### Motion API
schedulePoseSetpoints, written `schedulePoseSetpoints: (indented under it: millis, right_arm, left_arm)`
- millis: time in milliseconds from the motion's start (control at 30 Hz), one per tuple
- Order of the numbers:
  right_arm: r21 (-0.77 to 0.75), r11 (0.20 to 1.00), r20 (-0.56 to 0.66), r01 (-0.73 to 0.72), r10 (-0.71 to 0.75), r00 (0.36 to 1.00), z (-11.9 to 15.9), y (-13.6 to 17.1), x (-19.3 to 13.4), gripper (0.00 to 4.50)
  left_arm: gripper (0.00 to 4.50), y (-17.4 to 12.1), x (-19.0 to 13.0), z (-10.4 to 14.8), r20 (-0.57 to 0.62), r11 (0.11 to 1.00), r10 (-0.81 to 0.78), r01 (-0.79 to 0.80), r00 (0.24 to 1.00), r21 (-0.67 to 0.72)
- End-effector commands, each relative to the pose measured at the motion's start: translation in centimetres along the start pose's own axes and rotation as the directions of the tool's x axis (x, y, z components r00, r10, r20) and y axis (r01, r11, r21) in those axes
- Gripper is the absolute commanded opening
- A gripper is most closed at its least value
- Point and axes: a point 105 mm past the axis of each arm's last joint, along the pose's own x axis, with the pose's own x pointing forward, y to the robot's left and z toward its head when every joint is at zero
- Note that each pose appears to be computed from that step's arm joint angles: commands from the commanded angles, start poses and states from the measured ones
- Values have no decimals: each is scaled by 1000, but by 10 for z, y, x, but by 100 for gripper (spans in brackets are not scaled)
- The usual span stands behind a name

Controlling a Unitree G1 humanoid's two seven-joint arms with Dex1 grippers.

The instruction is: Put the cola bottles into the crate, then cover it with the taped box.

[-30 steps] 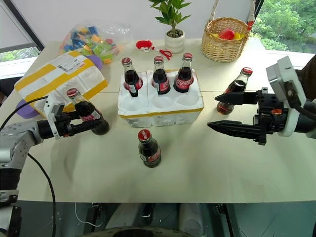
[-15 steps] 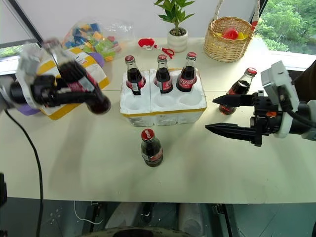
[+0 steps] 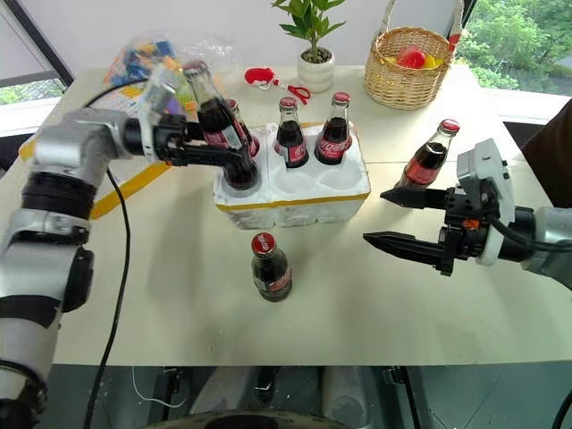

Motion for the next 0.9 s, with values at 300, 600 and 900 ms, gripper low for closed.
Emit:
schedulePoseSetpoints:
  millis: [300, 600, 900]
  right_arm:
    - [-49, 998, 43, 31, -29, 999, 5, -2, 4, 450]
    - [-90, 995, 58, 43, -38, 998, 3, -13, 24, 450]
    - [-161, 978, -5, -134, 134, 991, -12, -3, 49, 450]
  left_arm:
    - [283, -8, 9, -20, -143, 977, -32, 61, 989, 204]
    - [423, 1, 10, -31, -85, 988, 56, -42, 995, 152]
    - [437, -33, -49, -14, -93, 980, 86, -67, 992, 189]
